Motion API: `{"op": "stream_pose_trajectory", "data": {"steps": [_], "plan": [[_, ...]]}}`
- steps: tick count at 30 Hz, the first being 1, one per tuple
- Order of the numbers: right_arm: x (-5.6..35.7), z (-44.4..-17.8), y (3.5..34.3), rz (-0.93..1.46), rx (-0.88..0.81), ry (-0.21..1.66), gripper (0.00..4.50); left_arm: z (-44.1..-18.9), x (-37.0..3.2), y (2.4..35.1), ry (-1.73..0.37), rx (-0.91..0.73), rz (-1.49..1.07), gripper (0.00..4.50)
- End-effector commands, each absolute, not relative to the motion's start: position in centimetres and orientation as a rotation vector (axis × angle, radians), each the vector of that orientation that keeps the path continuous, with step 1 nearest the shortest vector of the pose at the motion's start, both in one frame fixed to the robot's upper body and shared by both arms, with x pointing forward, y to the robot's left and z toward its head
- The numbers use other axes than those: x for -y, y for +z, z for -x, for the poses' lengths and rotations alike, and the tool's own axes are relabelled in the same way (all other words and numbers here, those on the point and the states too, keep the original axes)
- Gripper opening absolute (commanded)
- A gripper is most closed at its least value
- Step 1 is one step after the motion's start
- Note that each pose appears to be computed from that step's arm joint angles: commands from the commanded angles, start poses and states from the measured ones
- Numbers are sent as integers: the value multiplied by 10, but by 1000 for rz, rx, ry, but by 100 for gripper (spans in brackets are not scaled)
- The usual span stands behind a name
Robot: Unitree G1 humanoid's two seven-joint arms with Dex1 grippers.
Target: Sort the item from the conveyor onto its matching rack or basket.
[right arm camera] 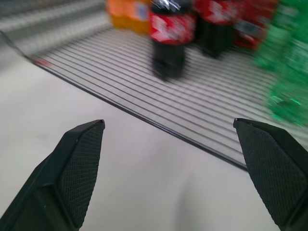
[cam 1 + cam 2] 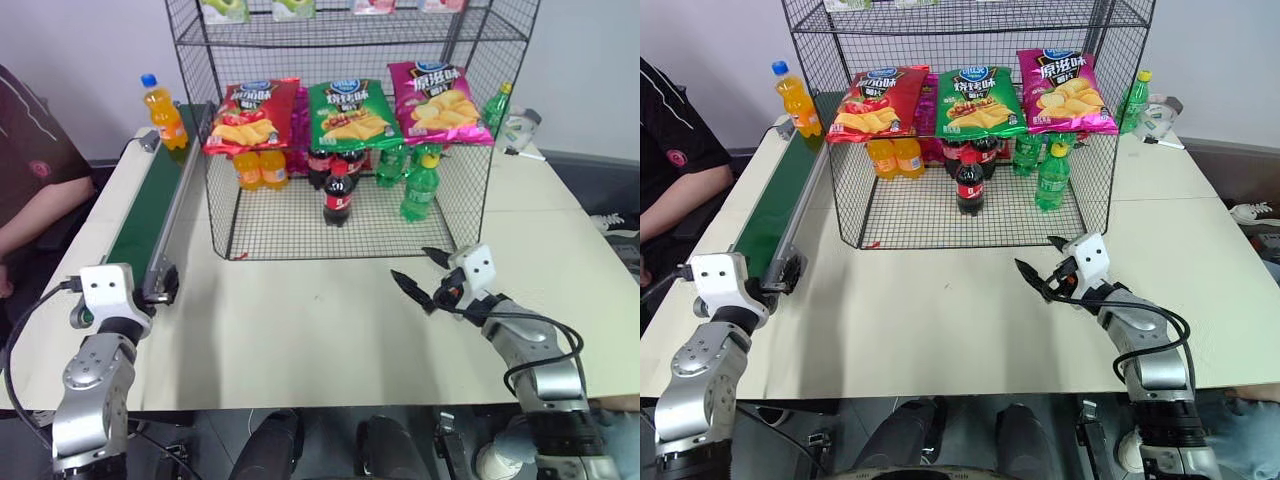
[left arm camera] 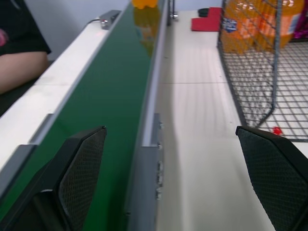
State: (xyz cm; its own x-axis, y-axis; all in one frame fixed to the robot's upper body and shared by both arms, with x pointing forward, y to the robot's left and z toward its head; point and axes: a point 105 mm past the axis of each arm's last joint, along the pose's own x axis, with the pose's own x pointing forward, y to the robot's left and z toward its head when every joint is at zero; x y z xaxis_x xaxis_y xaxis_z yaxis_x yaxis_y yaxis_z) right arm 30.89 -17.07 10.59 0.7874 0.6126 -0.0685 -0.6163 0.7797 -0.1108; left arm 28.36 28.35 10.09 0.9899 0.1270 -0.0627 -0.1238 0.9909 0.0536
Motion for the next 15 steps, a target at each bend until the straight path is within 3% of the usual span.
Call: {"op": "stream_pose_trajectory", "data": {"steps": [1,8,15], "plan": [[155,-298,123,132,10,764,445,-286,-283,112,104,-30,-75,450],[131,-291,136,144,24,864,445,-282,-300,116,118,-37,-100,450],[123,-292,129,153,-3,885,445,-276,-314,117,150,-36,-118,450]]}}
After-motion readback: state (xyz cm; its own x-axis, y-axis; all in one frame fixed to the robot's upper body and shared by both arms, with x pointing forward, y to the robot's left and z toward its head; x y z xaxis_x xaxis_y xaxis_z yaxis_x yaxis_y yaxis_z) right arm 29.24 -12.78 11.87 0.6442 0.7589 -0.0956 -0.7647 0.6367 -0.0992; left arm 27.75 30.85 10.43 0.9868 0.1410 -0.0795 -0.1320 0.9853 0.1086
